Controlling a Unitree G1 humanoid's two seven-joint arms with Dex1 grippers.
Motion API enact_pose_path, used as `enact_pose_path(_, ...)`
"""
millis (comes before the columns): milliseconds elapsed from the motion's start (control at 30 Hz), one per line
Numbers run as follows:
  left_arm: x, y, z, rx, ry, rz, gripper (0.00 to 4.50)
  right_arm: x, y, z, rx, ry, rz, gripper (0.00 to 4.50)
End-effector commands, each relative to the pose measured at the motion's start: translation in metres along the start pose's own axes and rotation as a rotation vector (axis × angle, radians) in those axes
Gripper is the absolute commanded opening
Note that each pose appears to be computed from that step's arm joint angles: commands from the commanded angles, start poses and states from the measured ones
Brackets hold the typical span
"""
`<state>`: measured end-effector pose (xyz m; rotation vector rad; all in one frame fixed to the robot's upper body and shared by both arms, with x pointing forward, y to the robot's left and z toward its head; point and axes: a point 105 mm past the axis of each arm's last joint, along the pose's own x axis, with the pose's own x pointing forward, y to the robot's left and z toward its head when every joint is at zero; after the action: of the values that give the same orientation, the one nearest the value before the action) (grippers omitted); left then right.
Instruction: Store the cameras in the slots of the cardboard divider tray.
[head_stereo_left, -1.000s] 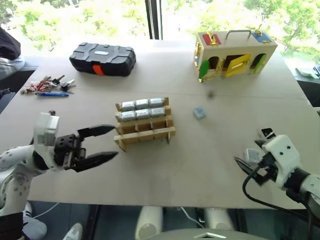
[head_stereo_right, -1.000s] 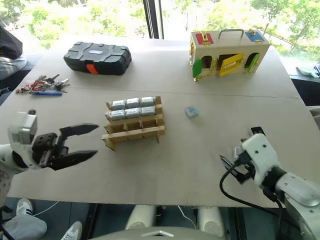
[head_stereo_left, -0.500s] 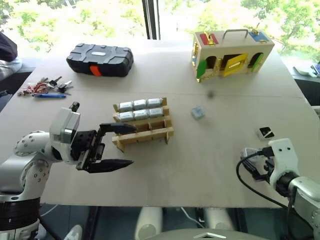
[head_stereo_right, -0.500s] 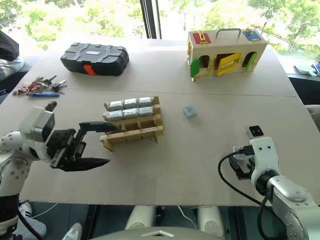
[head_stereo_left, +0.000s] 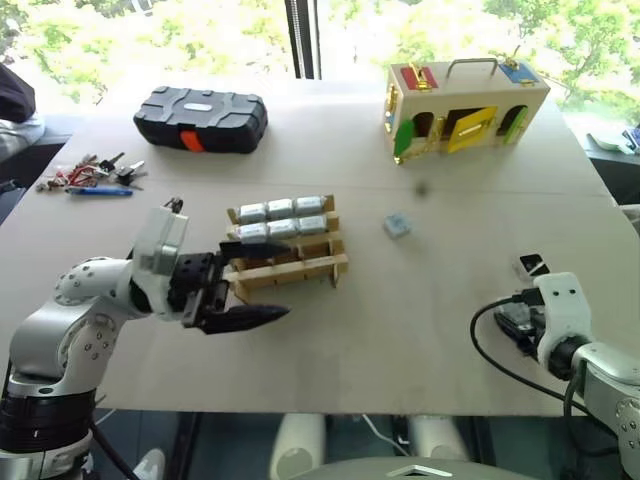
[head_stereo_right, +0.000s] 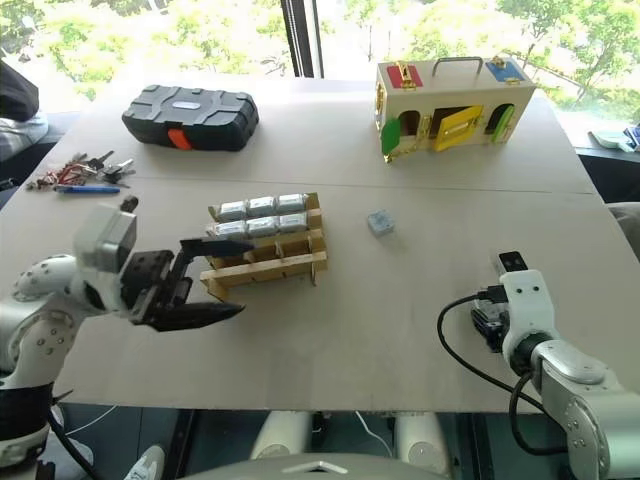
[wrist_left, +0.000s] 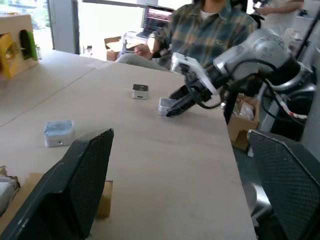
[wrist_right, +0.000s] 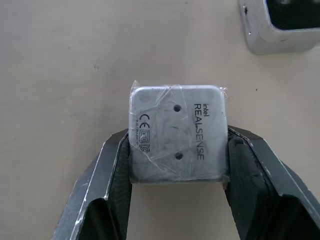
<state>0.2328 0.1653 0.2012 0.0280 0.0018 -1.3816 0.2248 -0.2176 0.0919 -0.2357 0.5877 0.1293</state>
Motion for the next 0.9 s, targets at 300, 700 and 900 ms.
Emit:
enact_pose_path(300,0.054,0.028,0.013,-0.493,0.078,0.164,4.5,-0.027,0.095,0.129,-0.838,-0.647,0.41,1.98)
enact_pose_path(700,0.081,0.031,0.009,-0.54,0.051,0.169,4.5,-0.024,0.14,0.161,-1.015,-0.822,0.544,1.98)
enact_pose_path(900,0.088,0.036,0.009,-0.548,0.024,0.18,4.24,-0.022,0.144,0.168,-1.037,-0.845,0.567,1.98)
